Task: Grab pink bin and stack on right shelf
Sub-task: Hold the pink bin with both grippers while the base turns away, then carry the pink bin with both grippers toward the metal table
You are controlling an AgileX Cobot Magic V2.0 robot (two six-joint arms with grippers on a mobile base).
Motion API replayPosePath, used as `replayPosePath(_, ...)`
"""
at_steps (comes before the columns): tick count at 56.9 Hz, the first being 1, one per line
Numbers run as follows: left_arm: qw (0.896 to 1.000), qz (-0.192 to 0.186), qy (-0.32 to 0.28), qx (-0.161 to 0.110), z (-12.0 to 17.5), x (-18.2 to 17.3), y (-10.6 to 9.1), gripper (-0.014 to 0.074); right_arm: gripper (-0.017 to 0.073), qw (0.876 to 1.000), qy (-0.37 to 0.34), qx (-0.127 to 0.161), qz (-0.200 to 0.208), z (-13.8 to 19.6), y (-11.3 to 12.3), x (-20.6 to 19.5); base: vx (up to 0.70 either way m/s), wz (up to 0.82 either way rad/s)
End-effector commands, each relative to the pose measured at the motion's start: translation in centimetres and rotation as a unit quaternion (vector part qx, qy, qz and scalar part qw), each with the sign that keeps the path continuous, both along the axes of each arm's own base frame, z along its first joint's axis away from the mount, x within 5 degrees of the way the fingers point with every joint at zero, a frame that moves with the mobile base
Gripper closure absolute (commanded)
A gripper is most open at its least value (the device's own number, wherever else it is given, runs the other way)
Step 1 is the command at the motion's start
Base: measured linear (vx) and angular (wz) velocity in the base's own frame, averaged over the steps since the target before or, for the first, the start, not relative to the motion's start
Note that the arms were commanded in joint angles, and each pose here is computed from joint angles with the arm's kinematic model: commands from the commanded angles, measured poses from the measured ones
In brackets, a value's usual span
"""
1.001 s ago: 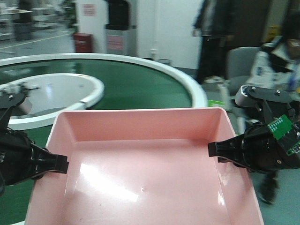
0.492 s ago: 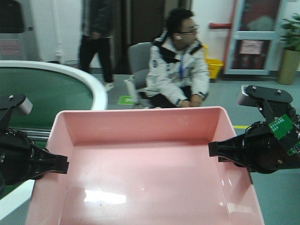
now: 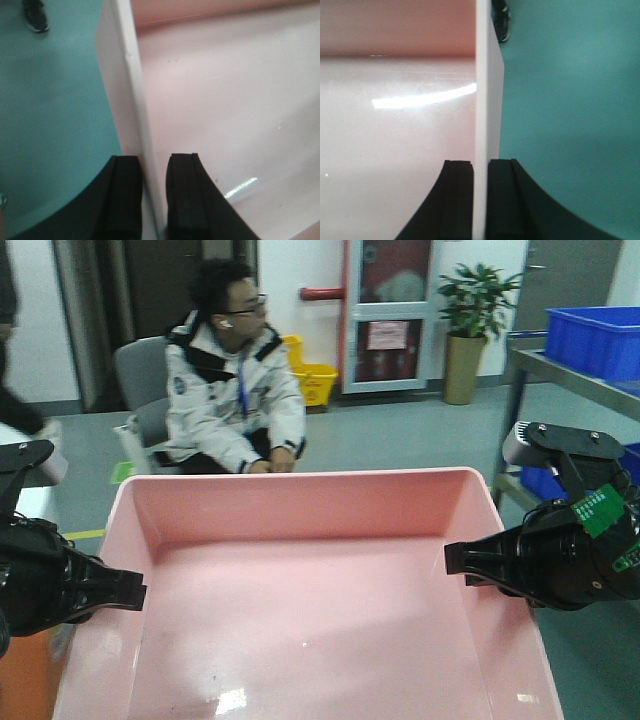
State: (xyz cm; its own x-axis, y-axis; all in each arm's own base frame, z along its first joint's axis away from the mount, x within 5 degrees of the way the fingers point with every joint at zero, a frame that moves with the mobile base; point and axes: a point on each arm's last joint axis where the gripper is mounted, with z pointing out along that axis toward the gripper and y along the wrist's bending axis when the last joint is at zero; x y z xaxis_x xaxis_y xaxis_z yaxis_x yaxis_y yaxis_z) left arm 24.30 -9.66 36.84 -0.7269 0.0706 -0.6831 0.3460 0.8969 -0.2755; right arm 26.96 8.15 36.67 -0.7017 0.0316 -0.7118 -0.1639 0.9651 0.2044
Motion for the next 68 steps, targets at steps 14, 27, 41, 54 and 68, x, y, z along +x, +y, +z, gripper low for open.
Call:
replayPosePath(14, 0.999, 0.0, -0.051, -0.008, 2.05, -0.57, 0.26, 0.0598, 0.0568, 0.996, -0.084, -0.001, -0.006, 2.69, -0.68, -0.16, 0.29, -0.42)
replayPosePath(27, 0.999, 0.0, -0.051, -0.008, 2.05, -0.57, 0.26, 0.0598, 0.0568, 0.996, -0.084, -0.001, -0.006, 2.69, -0.68, -0.16, 0.37, -0.24)
replayPosePath(41, 0.999, 0.0, -0.052, -0.008, 2.06, -0.56, 0.26, 0.0598, 0.0568, 0.997, -0.082, -0.001, -0.006, 2.66, -0.68, -0.18, 0.41, -0.14)
replayPosePath(54, 0.999, 0.0, -0.052, -0.008, 2.06, -0.56, 0.26, 0.0598, 0.0568, 0.997, -0.082, -0.001, -0.006, 2.66, -0.68, -0.18, 0.45, -0.01)
replayPosePath(68, 0.999, 0.0, -0.052, -0.008, 2.06, -0.56, 0.26, 0.0598, 0.0568, 0.997, -0.082, -0.001, -0.006, 2.66, -0.68, -0.18, 0.48, 0.0)
